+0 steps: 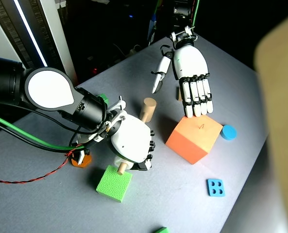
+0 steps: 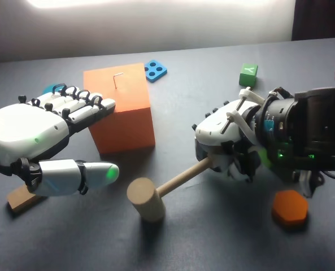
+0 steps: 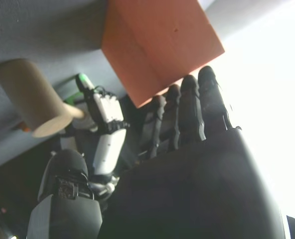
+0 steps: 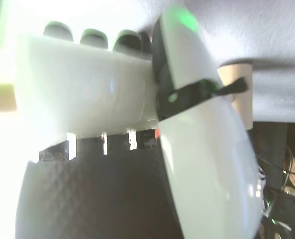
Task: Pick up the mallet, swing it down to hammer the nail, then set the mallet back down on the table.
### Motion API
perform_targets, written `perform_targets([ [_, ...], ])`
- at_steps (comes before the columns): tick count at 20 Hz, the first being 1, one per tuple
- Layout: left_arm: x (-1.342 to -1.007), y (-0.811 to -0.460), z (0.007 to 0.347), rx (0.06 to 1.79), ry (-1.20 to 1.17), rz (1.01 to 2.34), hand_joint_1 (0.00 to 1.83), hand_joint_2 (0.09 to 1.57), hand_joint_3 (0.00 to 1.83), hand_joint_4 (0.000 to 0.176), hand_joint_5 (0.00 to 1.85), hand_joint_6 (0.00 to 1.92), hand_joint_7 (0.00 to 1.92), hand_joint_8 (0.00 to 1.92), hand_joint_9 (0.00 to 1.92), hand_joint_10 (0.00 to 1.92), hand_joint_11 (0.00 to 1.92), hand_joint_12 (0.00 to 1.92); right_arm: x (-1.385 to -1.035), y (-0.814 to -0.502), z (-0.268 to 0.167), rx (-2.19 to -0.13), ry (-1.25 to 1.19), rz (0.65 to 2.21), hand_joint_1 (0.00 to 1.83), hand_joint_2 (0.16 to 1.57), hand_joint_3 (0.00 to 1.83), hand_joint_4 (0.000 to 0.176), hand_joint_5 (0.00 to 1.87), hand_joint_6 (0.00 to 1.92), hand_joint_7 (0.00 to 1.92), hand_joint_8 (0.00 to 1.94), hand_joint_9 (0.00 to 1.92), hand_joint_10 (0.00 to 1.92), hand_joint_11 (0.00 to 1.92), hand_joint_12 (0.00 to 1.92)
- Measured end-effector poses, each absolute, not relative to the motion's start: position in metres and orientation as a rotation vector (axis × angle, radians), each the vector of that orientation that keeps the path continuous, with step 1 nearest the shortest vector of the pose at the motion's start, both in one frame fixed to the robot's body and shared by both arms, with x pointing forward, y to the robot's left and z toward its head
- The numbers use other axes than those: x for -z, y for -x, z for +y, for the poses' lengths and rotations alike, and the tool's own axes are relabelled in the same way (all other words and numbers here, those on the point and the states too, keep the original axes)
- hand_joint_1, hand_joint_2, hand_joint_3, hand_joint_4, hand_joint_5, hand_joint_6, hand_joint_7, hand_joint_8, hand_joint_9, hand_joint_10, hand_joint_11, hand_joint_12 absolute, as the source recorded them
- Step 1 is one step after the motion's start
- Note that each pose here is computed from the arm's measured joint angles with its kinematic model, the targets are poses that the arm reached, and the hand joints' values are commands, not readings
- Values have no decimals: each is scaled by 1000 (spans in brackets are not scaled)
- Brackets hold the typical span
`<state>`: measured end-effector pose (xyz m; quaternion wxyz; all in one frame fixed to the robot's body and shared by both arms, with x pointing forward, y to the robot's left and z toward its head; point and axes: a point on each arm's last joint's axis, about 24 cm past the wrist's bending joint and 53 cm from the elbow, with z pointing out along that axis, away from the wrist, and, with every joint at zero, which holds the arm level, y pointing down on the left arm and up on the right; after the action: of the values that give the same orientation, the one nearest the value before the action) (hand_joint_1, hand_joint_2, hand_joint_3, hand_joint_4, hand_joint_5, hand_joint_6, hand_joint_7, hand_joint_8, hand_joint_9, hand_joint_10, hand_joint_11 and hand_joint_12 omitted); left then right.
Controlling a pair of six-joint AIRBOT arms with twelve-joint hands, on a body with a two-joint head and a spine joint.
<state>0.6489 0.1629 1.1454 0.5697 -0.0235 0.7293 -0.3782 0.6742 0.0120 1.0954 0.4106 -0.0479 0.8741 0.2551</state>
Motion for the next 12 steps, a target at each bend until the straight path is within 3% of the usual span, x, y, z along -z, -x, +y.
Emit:
perform_targets([
  [1, -1145, -649, 163, 887, 54, 1712, 0, 1176, 4, 0, 78, 2, 71, 7, 51, 7, 12, 8, -1096, -673, 11, -640, 123, 2201, 1345, 1350, 20, 0, 912, 1921, 1119, 1941, 1182, 1921, 1155, 1919],
  [2, -1145, -649, 163, 887, 54, 1712, 0, 1170, 1, 0, 99, 10, 95, 15, 73, 14, 32, 17, -1097, -672, 9, -635, 131, 2198, 1215, 1384, 22, 0, 947, 1921, 1236, 1941, 1315, 1921, 1326, 1921],
  [3, -1145, -649, 162, 889, 54, 1713, 0, 1170, 1, 0, 102, 10, 98, 14, 77, 14, 33, 18, -1098, -665, 8, -641, 142, 2199, 1127, 1396, 16, 0, 865, 1921, 1321, 1941, 1413, 1921, 1447, 1921],
  [4, -1145, -649, 162, 888, 53, 1712, 0, 1170, 1, 0, 102, 10, 98, 14, 77, 14, 33, 18, -1099, -663, 8, -645, 145, 2199, 1127, 1396, 16, 0, 865, 1921, 1321, 1941, 1413, 1921, 1447, 1921],
  [5, -1145, -649, 162, 887, 52, 1712, 0, 1170, 1, 0, 101, 8, 98, 12, 79, 13, 40, 21, -1100, -662, 8, -648, 148, 2197, 892, 1397, 12, 0, 974, 1921, 1473, 1941, 1591, 1921, 1651, 1921],
  [6, -1145, -649, 162, 887, 51, 1711, 0, 1170, 1, 0, 101, 8, 98, 12, 79, 13, 40, 21, -1102, -659, 7, -649, 150, 2196, 892, 1397, 12, 0, 974, 1921, 1473, 1941, 1591, 1921, 1651, 1921],
  [7, -1145, -649, 161, 890, 52, 1710, 0, 1177, 4, 0, 99, 7, 99, 11, 77, 11, 31, 18, -1105, -658, 5, -648, 153, 2193, 557, 1456, 24, 0, 1212, 1921, 1572, 1941, 1696, 1921, 1746, 1921],
  [8, -1145, -648, 160, 894, 53, 1708, 0, 1176, 3, 0, 109, 9, 100, 10, 83, 11, 39, 22, -1106, -657, 3, -648, 150, 2193, 396, 1529, 0, 76, 1334, 1921, 1625, 1941, 1738, 1921, 1795, 1921],
  [9, -1145, -648, 160, 895, 52, 1707, 0, 1184, 6, 0, 99, 3, 90, 4, 68, 3, 22, 16, -1110, -655, -1, -637, 164, 2183, 373, 1558, 3, 172, 1324, 1921, 1624, 1941, 1742, 1921, 1812, 1921],
  [12, -1145, -648, 159, 894, 50, 1708, 0, 1188, 6, 0, 90, 4, 81, 2, 64, 3, 17, 15, -1119, -646, -22, -606, 153, 2181, 350, 1571, 26, 176, 1324, 1921, 1618, 1941, 1750, 1921, 1834, 1921],
])
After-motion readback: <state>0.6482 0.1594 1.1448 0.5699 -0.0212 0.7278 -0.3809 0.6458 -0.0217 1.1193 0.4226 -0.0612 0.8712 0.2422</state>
